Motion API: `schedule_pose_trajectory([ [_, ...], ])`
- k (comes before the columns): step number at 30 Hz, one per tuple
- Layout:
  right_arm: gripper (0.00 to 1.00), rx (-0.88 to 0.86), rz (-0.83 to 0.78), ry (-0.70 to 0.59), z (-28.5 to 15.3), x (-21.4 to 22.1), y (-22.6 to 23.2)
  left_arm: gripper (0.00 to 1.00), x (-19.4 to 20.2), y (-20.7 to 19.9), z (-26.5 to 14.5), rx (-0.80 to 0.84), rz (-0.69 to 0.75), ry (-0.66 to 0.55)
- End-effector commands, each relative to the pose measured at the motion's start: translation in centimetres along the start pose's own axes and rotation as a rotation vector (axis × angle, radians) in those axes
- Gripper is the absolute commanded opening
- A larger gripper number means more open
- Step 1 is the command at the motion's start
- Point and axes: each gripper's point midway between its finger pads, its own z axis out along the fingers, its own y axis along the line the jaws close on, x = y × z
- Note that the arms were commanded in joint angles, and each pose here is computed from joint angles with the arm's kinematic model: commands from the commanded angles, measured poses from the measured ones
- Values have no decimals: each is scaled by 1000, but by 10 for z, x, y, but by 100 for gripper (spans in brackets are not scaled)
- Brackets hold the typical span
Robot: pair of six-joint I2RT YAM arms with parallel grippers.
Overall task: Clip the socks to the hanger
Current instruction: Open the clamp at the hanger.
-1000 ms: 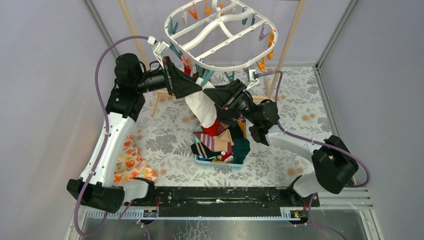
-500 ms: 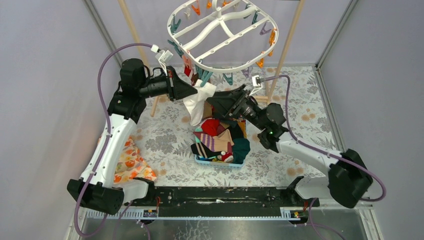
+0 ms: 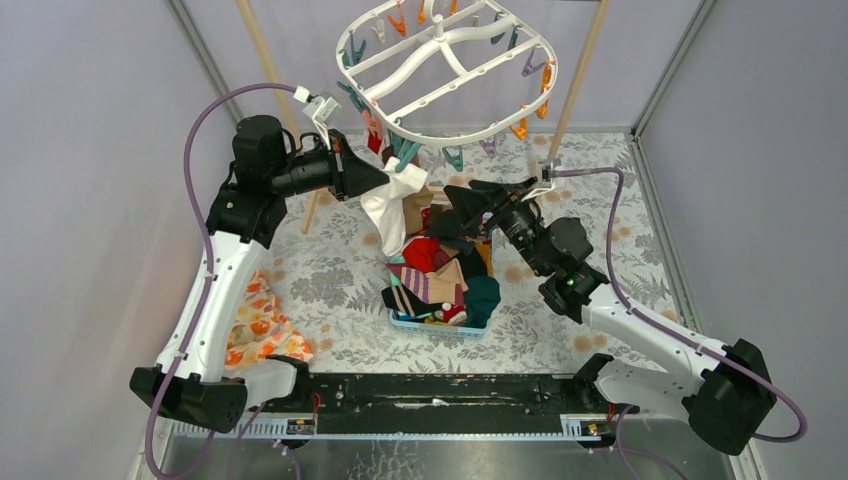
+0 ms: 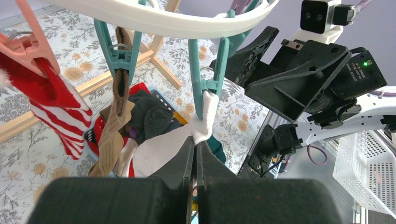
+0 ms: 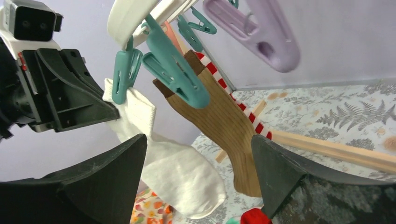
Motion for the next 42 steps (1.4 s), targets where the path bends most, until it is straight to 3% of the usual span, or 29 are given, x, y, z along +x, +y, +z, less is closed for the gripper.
schedule_pose_trajectory([
  [1, 83, -105, -173, -99, 15, -34, 26, 1, -16, -7, -8, -28, 53, -35],
  [3, 81, -188, -213, -93, 18, -37, 40, 1, -18, -5, -9, -46, 57, -38],
  [8, 93, -326, -232, 19, 22, -37, 53, 1, -24, 13, -13, -162, 84, -56],
  [13, 94, -311, -198, 117, 26, -22, 45, 0, -33, 37, -21, -310, 114, -94],
  [21, 81, -307, -198, 120, 38, -13, 37, 0, -30, 35, -22, -303, 111, -90],
  [30, 75, -356, -229, 70, 55, -19, 36, 0, -32, 34, -25, -312, 126, -86],
  [37, 73, -520, -209, 47, 46, -30, 47, 0, -35, 36, -27, -331, 139, -90],
  [42, 64, -569, -187, 66, 47, -28, 55, 0, -35, 35, -26, -324, 133, -87],
])
